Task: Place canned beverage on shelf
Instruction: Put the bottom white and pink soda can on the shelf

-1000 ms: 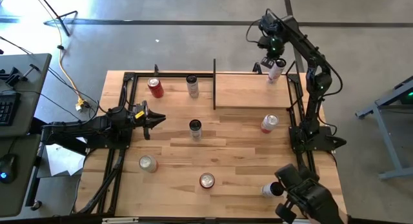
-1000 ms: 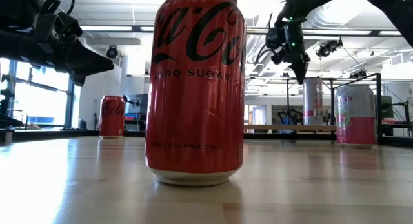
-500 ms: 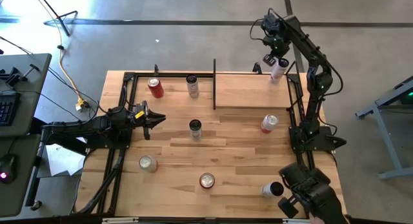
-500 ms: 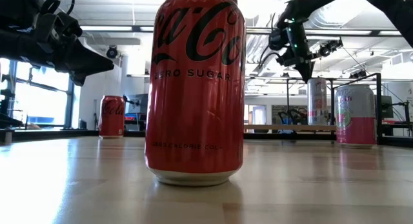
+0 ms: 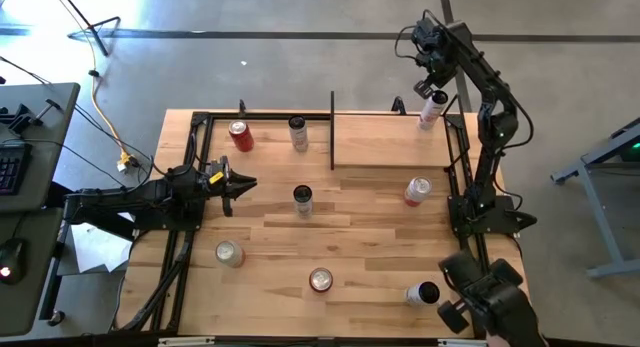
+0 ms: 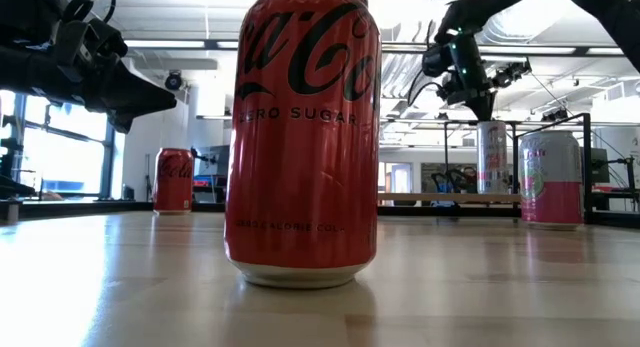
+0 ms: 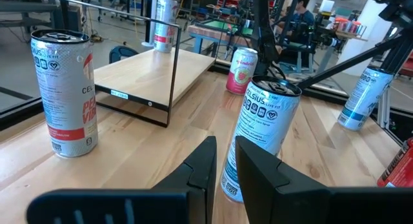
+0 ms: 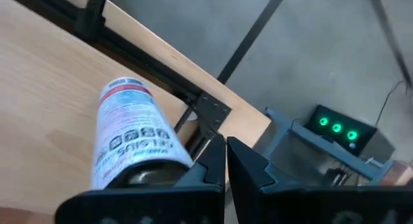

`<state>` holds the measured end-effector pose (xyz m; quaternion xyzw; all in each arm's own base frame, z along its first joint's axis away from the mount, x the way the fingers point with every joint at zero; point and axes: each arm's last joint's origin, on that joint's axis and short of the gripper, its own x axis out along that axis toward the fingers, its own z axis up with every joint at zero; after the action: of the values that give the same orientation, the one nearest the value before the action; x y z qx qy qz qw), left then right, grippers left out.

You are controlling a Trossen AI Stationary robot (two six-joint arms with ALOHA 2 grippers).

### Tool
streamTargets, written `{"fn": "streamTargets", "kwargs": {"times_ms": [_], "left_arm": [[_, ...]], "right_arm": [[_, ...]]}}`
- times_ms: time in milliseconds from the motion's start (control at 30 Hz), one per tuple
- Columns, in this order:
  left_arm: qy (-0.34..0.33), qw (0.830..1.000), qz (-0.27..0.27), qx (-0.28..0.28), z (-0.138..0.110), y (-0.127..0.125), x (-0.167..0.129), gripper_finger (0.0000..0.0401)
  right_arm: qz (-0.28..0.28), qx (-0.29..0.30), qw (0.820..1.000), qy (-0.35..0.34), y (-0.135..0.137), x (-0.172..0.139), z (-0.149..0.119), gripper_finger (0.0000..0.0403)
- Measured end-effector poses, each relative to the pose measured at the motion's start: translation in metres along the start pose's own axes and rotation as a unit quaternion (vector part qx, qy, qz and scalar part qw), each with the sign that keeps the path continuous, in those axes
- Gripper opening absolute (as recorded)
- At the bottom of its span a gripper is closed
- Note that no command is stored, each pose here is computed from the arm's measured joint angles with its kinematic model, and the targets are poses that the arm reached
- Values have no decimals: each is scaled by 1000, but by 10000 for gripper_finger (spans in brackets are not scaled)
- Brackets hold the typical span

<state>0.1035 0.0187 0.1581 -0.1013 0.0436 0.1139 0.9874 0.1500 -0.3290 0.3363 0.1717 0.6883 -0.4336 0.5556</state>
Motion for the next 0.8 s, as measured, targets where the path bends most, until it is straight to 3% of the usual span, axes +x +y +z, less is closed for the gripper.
{"fn": "streamTargets", "kwargs": {"times_ms": [133,267,800], "left_arm": [[0,1000,0,0,0,0,0,49],[0,1000,0,0,0,0,0,49],[0,1000,0,0,0,0,0,49]], "right_arm": [[-4,-8,1000,-29,-2,-15,-8,0],[32,-19,997,-62,-4,-26,-15,0],[51,-30,997,-59,-5,-19,-13,0]]}}
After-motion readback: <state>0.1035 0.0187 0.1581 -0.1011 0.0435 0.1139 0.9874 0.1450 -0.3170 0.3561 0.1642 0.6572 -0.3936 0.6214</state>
